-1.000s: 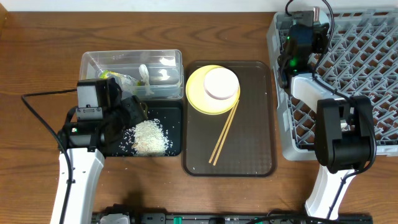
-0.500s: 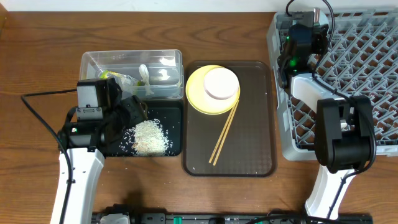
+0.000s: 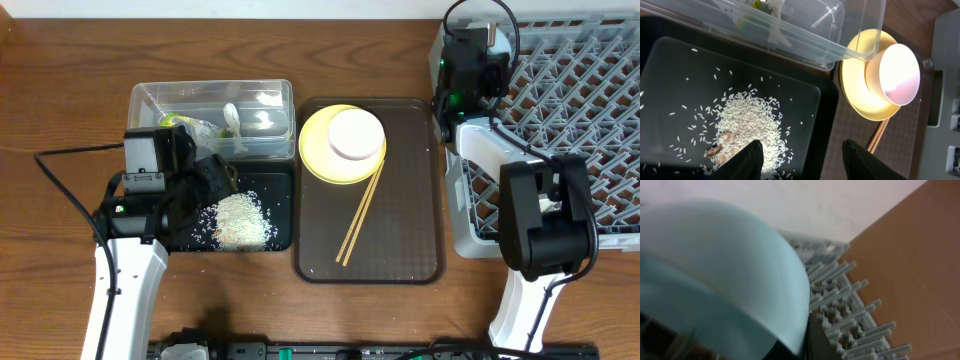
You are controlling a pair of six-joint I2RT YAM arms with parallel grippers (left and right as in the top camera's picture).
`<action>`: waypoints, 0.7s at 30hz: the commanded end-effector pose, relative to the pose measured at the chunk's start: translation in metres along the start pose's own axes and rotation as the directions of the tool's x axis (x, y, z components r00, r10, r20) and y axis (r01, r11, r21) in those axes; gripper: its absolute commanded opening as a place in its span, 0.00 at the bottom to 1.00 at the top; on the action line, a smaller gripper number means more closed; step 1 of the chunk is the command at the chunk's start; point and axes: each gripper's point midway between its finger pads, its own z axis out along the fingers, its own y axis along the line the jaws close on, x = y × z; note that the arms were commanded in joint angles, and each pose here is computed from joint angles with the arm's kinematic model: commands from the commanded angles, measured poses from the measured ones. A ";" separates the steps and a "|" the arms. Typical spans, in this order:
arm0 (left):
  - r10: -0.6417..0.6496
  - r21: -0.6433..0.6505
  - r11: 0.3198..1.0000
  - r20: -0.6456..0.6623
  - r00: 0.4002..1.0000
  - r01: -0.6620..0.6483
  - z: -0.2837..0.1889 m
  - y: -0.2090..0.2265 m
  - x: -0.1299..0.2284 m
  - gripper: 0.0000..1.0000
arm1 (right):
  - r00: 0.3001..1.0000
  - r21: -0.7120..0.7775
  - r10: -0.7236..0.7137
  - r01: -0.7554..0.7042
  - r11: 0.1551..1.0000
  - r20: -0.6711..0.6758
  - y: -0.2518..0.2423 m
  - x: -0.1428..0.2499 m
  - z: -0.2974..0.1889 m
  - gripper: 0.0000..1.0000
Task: Sort waste into correct bins and load items into the dishwasher rack
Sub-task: 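Move the right gripper to the pink bowl on the yellow plate and grasp its rim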
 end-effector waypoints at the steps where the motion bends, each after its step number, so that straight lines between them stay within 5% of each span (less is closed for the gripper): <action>1: 0.019 -0.009 1.000 0.009 1.000 -0.019 -0.002 0.002 -0.002 0.54 | 0.998 -0.075 0.055 -0.057 0.996 -0.030 0.013 0.004 -0.016 0.04; 9: 0.019 -0.009 1.000 0.009 1.000 -0.019 -0.002 0.002 -0.002 0.54 | 0.985 -0.421 0.026 -0.096 0.902 -0.168 0.025 0.011 -0.067 0.46; 12: 0.019 -0.009 1.000 0.009 1.000 -0.019 -0.002 0.002 -0.001 0.54 | 0.978 -0.536 0.032 -0.141 0.832 -0.207 0.026 0.007 -0.094 0.50; 21: 0.003 -0.119 0.993 -0.014 1.000 -0.004 0.000 0.023 0.005 0.54 | 0.944 -0.881 0.052 -0.323 0.346 -0.325 0.077 -0.018 -0.210 0.54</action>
